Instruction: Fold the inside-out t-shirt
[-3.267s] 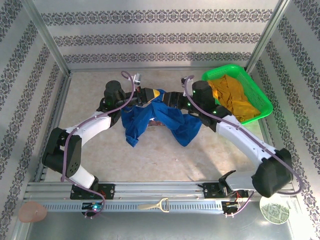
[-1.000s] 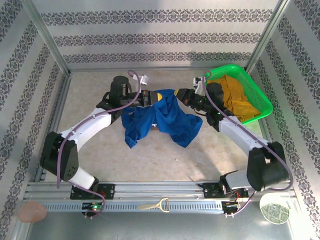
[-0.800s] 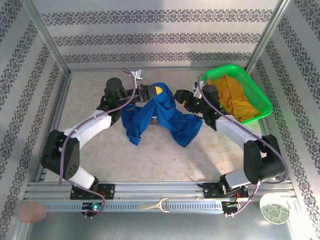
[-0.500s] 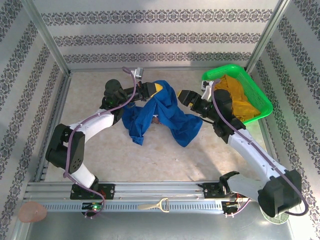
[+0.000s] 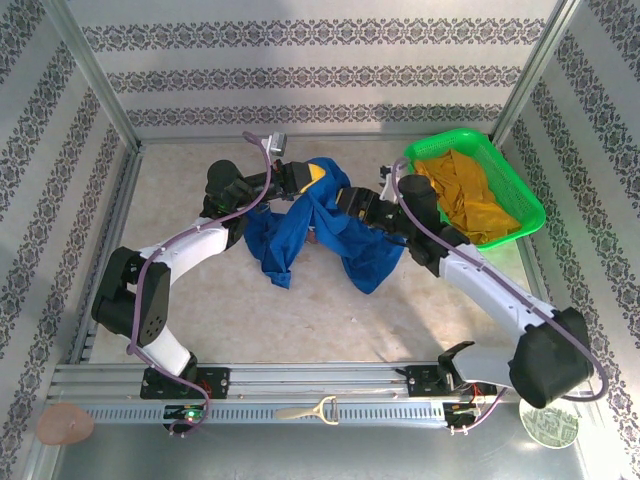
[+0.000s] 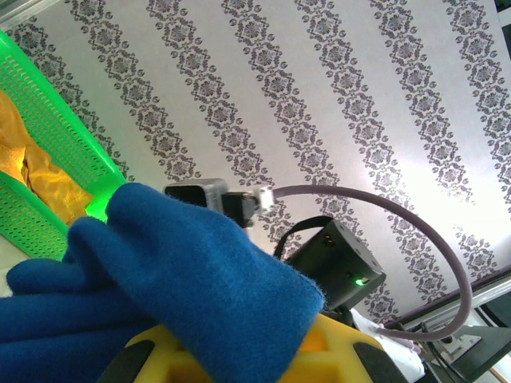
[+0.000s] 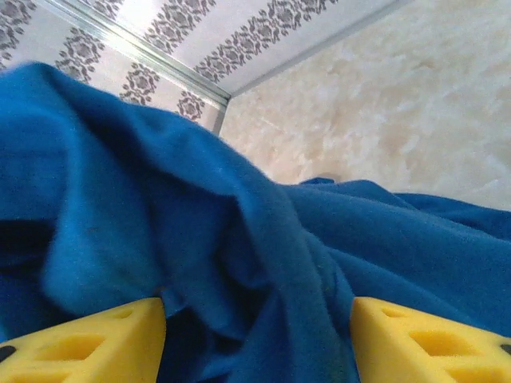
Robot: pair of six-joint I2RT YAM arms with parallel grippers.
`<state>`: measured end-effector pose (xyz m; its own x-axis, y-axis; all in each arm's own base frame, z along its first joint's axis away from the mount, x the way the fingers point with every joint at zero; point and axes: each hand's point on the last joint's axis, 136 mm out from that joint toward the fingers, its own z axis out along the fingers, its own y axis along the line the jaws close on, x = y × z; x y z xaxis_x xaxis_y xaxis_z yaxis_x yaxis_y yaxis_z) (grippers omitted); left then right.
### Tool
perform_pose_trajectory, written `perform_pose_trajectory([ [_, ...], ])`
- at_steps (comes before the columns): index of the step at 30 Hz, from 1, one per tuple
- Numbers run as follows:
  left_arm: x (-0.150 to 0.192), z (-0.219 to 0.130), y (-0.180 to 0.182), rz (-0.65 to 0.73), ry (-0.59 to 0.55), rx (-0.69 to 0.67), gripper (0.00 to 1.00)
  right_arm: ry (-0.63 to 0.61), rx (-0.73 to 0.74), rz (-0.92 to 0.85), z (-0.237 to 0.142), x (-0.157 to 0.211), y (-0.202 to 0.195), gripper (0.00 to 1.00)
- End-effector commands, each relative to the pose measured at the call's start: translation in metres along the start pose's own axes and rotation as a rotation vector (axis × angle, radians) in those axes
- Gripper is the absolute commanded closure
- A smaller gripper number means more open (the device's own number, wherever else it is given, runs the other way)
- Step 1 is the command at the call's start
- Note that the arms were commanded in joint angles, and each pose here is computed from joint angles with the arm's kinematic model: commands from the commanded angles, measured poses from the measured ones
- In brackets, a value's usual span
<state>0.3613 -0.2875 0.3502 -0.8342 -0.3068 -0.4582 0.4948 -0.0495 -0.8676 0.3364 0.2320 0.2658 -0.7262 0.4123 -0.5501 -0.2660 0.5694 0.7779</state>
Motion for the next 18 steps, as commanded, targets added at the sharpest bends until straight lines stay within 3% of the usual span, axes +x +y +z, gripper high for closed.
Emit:
perform_pose_trajectory([
  [1,-0.011,-0.002,-0.019,0.082,-0.025,0.047,1.00,-0.104,-0.042,-0.066,-0.029,-0.021,0.026,0.41],
  [6,-0.011,-0.001,-0.018,0.081,-0.021,0.049,1.00,-0.080,-0.095,-0.106,-0.037,-0.019,0.044,0.45],
  [18,-0.010,0.000,-0.020,0.082,-0.007,0.054,1.00,-0.014,-0.148,-0.137,-0.002,-0.017,0.063,0.62],
])
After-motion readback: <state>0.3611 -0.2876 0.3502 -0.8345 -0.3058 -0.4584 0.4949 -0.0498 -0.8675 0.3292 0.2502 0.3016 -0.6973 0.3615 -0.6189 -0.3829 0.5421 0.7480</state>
